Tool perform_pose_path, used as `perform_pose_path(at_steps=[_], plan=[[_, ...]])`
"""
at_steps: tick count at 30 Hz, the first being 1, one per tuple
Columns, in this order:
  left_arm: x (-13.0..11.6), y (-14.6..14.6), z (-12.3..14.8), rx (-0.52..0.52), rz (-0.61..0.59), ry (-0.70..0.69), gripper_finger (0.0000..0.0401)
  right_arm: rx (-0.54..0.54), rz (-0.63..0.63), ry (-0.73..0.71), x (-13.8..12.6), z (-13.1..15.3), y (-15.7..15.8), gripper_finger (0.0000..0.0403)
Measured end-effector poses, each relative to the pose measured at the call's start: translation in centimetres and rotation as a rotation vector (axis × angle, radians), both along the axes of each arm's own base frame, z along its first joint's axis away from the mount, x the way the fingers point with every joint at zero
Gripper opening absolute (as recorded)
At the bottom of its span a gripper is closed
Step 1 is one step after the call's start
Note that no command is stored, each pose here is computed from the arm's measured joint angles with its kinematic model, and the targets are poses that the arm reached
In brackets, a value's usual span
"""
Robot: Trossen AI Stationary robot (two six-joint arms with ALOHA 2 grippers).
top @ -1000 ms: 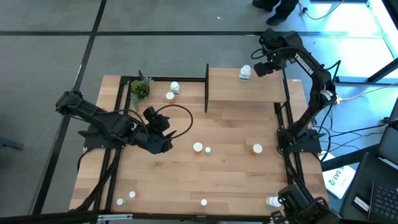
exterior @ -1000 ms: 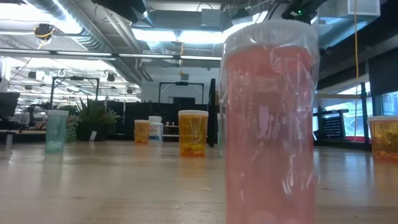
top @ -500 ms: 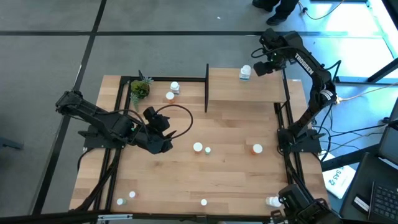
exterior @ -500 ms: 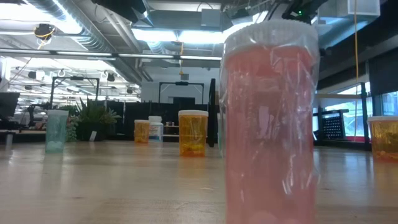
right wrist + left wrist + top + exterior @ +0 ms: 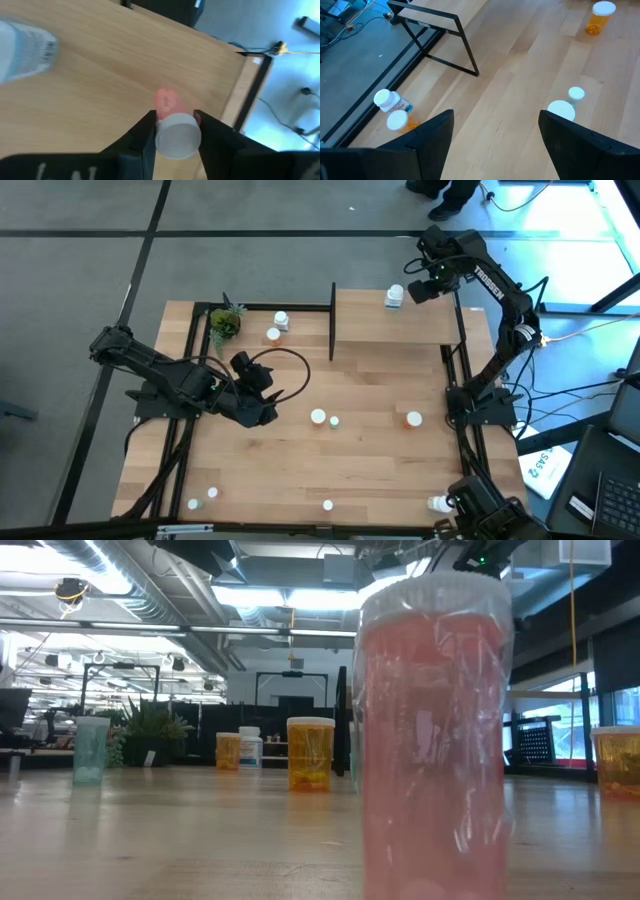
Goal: Pick and place medicine bottles onto shelf by color
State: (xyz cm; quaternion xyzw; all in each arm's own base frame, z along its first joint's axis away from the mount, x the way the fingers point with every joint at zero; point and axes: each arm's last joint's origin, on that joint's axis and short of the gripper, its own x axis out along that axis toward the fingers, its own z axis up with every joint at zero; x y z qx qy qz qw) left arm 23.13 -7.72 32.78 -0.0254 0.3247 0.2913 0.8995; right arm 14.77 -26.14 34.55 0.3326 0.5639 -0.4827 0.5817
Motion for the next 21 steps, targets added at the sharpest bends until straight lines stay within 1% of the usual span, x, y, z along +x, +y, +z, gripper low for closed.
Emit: perform_pose_path(at_steps=[4, 9, 16, 19, 21], plan=[[0.00, 0.00, -0.01, 0.000, 0.000, 0.000, 0.0286, 0.002, -0.042, -0.035, 0.05, -0.02, -0.10, 0.0122], [0.00, 0.00, 0.00, 0.000, 0.000, 0.000, 0.0286, -0.011, -0.049, -0.025, 0.01, -0.01, -0.18, 0.0122], [0.00, 0.00, 0.00, 0.000, 0.000, 0.000, 0.0286, -0.037, -0.128, -0.043, 0.05, 0.01, -0.34, 0.0122], [0.00, 0.00, -0.01, 0.000, 0.000, 0.000, 0.0286, -0.012, -0.174, -0.076, 0.04, -0.02, -0.23, 0.0122], [0.00, 0.00, 0.00, 0.000, 0.000, 0.000, 0.0286, 0.009, -0.172, -0.108, 0.04, -0.03, -0.24, 0.0122]])
